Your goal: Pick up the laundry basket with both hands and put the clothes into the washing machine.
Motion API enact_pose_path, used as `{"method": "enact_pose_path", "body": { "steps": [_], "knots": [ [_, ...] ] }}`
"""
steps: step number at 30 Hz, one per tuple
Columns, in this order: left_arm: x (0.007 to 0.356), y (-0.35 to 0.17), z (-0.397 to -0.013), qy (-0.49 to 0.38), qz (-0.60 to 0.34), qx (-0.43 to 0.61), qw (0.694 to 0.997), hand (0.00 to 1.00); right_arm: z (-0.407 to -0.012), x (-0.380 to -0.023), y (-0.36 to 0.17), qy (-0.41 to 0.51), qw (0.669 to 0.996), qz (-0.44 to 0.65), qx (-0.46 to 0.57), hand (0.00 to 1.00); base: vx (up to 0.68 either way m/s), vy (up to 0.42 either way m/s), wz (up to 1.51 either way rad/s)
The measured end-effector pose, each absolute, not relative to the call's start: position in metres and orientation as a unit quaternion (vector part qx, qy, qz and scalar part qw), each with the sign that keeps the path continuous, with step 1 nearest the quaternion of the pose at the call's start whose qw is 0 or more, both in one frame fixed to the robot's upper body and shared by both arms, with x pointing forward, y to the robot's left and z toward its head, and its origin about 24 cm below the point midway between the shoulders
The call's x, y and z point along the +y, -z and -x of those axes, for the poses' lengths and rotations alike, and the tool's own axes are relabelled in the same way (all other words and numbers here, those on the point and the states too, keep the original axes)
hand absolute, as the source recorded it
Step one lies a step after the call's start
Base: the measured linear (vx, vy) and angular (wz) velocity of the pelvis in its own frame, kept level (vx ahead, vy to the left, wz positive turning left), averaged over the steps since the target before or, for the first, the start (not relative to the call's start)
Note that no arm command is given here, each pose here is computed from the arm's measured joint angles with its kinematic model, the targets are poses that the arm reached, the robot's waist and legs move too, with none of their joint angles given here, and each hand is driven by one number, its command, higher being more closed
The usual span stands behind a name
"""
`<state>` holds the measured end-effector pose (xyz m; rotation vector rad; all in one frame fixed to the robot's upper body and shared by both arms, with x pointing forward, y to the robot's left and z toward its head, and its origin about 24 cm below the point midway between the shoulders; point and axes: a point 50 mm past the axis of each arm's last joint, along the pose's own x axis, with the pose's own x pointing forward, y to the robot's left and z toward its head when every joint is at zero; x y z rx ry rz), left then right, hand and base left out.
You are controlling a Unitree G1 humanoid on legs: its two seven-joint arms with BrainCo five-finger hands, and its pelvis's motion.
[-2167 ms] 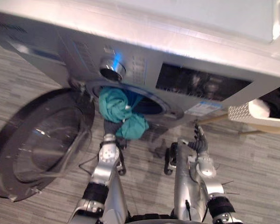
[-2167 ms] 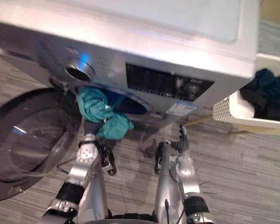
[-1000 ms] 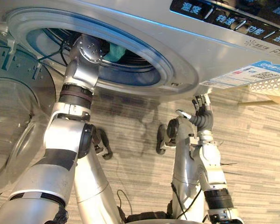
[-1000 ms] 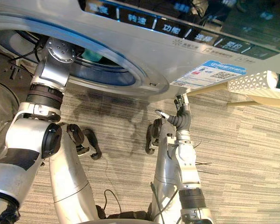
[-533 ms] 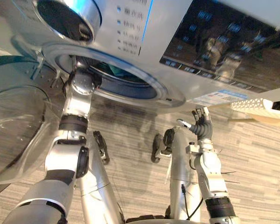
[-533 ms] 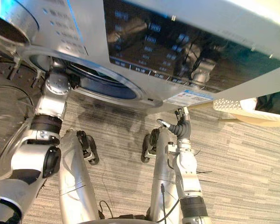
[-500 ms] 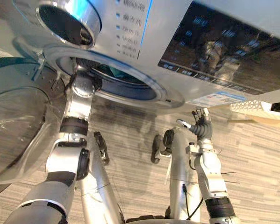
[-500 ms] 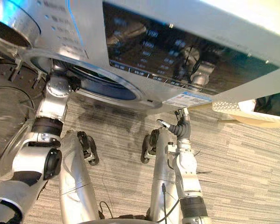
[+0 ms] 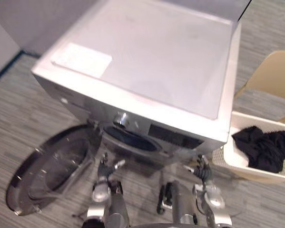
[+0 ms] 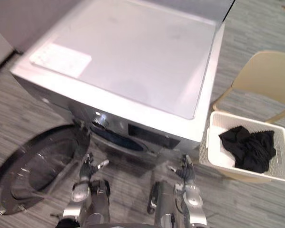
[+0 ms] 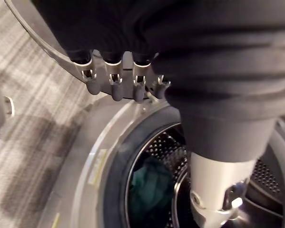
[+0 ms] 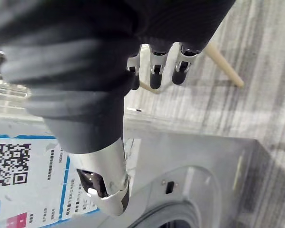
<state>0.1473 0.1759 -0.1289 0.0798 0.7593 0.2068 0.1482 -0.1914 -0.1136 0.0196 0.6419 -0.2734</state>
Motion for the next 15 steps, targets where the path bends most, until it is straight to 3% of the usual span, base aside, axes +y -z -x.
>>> {"method": "enact_pose_path", "body": {
  "steps": [9,15],
  "knots": [
    [0.179,0.151,-0.116,-0.046,-0.090,0.451,0.887,0.00,-0.110,-0.213,0.143,0.172,0.892,-0.004,0.418,0.00,0.10,0.086,-0.35],
    [0.178,0.153,-0.121,-0.008,-0.120,0.459,0.880,0.00,-0.117,-0.209,0.144,0.178,0.888,-0.026,0.423,0.00,-0.07,0.057,-1.18]
  ]
}}
